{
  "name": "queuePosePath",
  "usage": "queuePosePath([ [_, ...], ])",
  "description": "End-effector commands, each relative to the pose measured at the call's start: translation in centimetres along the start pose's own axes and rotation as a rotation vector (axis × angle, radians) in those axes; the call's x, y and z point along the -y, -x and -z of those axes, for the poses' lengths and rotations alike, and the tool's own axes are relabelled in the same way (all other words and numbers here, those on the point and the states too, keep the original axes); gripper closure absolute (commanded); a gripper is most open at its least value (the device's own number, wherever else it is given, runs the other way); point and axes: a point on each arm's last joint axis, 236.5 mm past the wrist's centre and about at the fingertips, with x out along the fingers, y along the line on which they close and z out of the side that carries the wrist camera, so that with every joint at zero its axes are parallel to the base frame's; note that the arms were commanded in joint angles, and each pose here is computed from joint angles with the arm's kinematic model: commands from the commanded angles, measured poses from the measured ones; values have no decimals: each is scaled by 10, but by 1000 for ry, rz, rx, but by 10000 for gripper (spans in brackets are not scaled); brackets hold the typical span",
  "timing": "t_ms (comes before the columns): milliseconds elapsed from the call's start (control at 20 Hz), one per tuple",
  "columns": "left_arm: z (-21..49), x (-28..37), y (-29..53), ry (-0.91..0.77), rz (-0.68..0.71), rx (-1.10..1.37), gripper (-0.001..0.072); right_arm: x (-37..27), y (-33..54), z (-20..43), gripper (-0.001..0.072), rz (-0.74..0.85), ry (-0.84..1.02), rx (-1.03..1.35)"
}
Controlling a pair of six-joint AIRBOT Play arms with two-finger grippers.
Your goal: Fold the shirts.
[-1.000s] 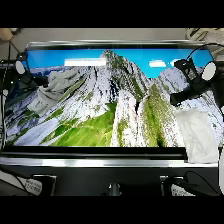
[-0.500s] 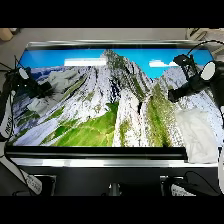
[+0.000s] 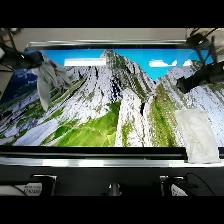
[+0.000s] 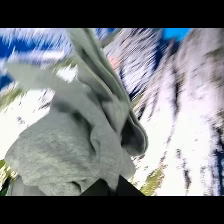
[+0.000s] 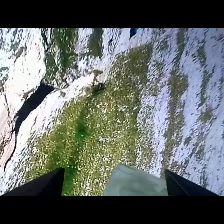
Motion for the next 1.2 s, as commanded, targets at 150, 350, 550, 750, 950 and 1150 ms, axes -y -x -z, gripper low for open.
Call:
queuePosePath([
  [150, -25, 171, 268, -183, 431, 486, 683, 28, 167, -42, 39, 262, 46, 339],
  [350, 8, 211, 250, -258, 447, 426, 683, 21, 236, -30, 39, 348, 51, 449],
  [550, 113, 229, 122, -303, 357, 88, 682, 10, 229, -3, 39, 302, 46, 343],
  [750, 288, 219, 11, -232, 264, -348, 683, -13, 163, 38, 40, 104, 32, 37],
  [950, 390, 233, -23, -136, 308, -572, 682, -29, 90, 44, 40, -82, 30, -146],
  [1150, 356, 224, -16, -194, 327, -562, 230, -53, 24, 30, 40, -265, 17, -192],
])
